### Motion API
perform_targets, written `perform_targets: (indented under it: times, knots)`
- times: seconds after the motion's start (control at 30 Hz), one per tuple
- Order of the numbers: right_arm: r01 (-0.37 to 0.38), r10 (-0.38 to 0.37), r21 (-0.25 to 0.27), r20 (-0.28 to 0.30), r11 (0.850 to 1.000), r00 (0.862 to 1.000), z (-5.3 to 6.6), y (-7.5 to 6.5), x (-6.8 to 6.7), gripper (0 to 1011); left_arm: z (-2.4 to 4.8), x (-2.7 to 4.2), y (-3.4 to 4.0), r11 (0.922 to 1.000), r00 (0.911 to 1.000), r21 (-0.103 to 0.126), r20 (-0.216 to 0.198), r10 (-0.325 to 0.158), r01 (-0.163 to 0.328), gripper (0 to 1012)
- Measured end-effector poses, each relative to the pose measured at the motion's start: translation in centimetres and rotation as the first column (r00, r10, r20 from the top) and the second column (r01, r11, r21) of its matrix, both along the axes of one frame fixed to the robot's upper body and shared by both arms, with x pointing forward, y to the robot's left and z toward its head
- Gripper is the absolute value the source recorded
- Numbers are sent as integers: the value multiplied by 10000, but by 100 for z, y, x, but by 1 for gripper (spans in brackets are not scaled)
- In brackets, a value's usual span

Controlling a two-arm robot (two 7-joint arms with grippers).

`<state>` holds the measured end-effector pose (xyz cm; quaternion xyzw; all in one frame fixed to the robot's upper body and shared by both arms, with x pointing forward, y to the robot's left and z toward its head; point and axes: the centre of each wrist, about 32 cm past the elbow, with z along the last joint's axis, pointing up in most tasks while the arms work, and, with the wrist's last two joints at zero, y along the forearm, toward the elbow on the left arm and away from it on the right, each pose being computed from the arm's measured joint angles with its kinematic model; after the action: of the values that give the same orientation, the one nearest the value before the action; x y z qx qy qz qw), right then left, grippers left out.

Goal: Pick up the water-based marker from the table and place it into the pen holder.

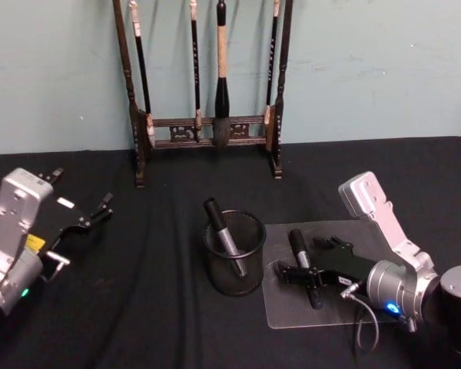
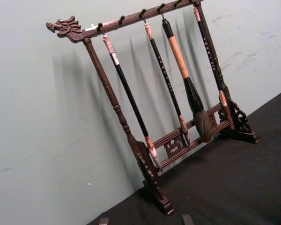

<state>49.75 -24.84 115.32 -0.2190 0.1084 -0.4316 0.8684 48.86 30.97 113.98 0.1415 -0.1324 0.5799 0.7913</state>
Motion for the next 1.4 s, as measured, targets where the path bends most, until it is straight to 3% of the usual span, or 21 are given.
perform_targets:
  times: [1.4]
  knots:
    - [-132,131,-196,-56,9997,9999,-78,31,-13,1002,0,0,0,10000,10000,0,1,0,0,1009]
